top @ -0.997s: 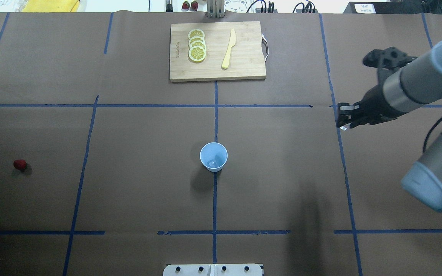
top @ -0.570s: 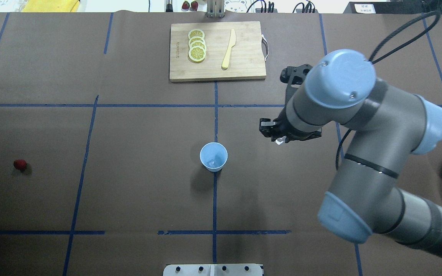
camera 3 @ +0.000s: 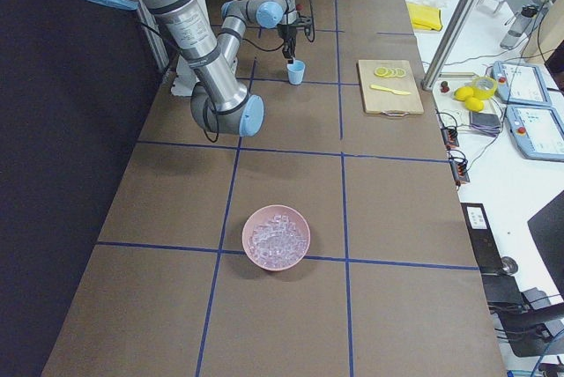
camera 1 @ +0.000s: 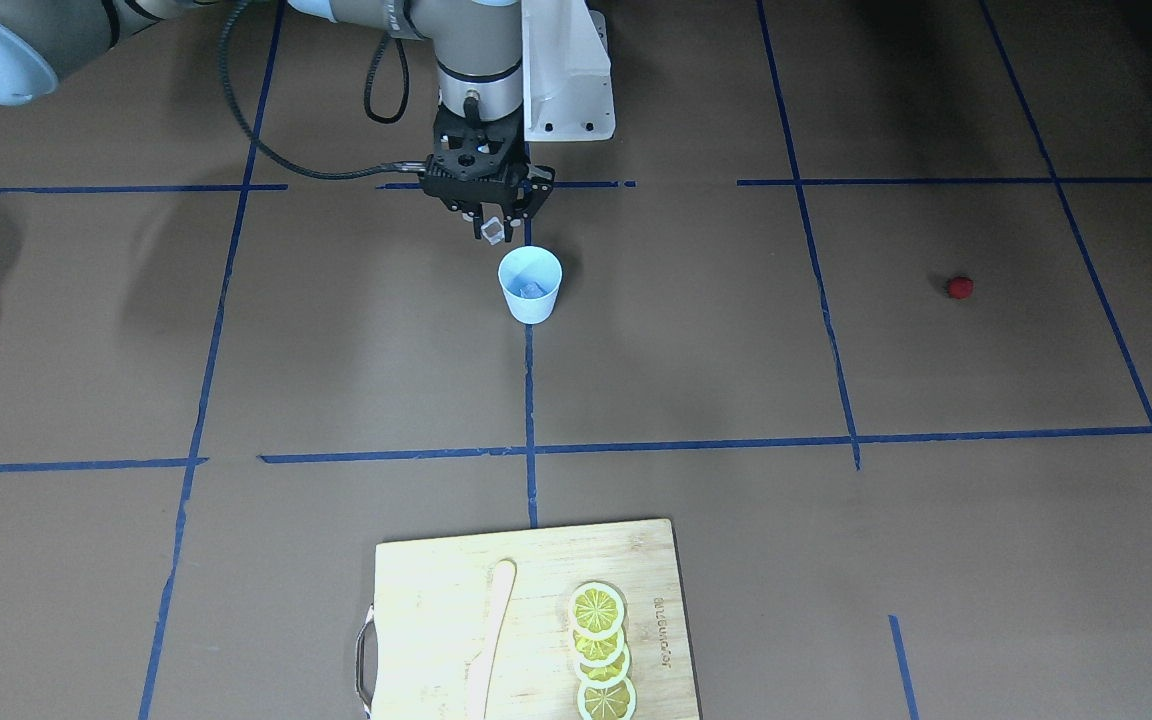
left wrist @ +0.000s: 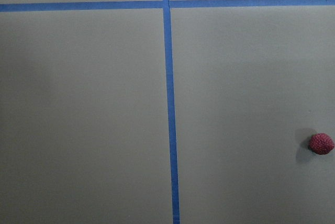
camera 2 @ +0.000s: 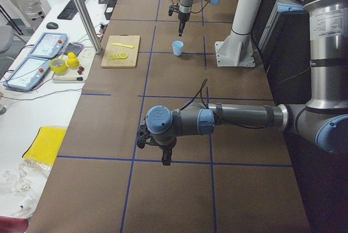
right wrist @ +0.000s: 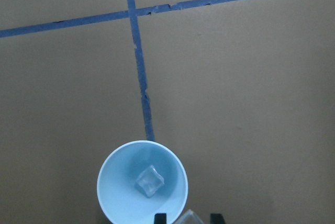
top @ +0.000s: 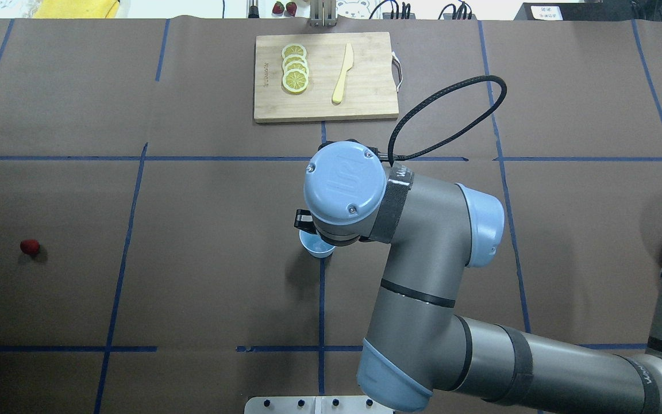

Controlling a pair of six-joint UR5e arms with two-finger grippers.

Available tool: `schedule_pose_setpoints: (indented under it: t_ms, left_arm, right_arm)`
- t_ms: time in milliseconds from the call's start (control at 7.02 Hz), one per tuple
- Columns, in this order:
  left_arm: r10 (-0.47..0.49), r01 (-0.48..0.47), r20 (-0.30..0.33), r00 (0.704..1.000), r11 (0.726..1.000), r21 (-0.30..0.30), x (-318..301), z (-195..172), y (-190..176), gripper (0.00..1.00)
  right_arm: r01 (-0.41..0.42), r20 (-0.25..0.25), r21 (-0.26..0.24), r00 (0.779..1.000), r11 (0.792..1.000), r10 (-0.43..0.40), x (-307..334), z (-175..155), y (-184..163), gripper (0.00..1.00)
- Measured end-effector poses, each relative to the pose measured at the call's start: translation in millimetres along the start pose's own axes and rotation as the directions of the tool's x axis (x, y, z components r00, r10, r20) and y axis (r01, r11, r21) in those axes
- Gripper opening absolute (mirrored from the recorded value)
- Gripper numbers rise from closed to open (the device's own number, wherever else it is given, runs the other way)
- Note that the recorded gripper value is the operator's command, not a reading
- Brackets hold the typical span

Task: Put ice and strawberries in cup
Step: 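Tip the pink bowl to drop ice cubes into the blue cup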

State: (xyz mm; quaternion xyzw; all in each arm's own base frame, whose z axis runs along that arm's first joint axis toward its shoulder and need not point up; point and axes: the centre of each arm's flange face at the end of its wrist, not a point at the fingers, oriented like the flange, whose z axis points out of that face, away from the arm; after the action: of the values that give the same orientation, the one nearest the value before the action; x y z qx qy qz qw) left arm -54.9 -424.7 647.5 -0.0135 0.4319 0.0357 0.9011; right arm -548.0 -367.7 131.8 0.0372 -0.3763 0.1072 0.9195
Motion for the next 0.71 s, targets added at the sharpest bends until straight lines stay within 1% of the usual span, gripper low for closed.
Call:
schedule_pose_setpoints:
  t_ms: [142, 427, 570, 712]
  left_arm:
    - [-0.001, 0.001, 0.000, 1.000, 1.000, -0.001, -1, 1, 0, 1.00]
    - [-0.004, 0.004, 0.000, 1.000, 1.000, -0.004, -2, 2, 0, 1.00]
    - [-0.005, 0.005, 0.000, 1.000, 1.000, -0.004, -2, 2, 0, 1.00]
    - [-0.005, 0.005, 0.000, 1.000, 1.000, -0.005, -2, 2, 0, 1.00]
  right_arm:
    - [-0.005, 0.008, 0.004, 1.000, 1.000, 0.005, -10, 10, 2, 0.04]
    - [-0.010, 0.007, 0.006, 1.000, 1.000, 0.010, -24, 22, 1, 0.04]
    - [-0.009, 0.004, 0.008, 1.000, 1.000, 0.009, -26, 24, 0, 0.38]
    - [-0.004, 0.003, 0.014, 1.000, 1.000, 0.004, -26, 25, 0, 0.99]
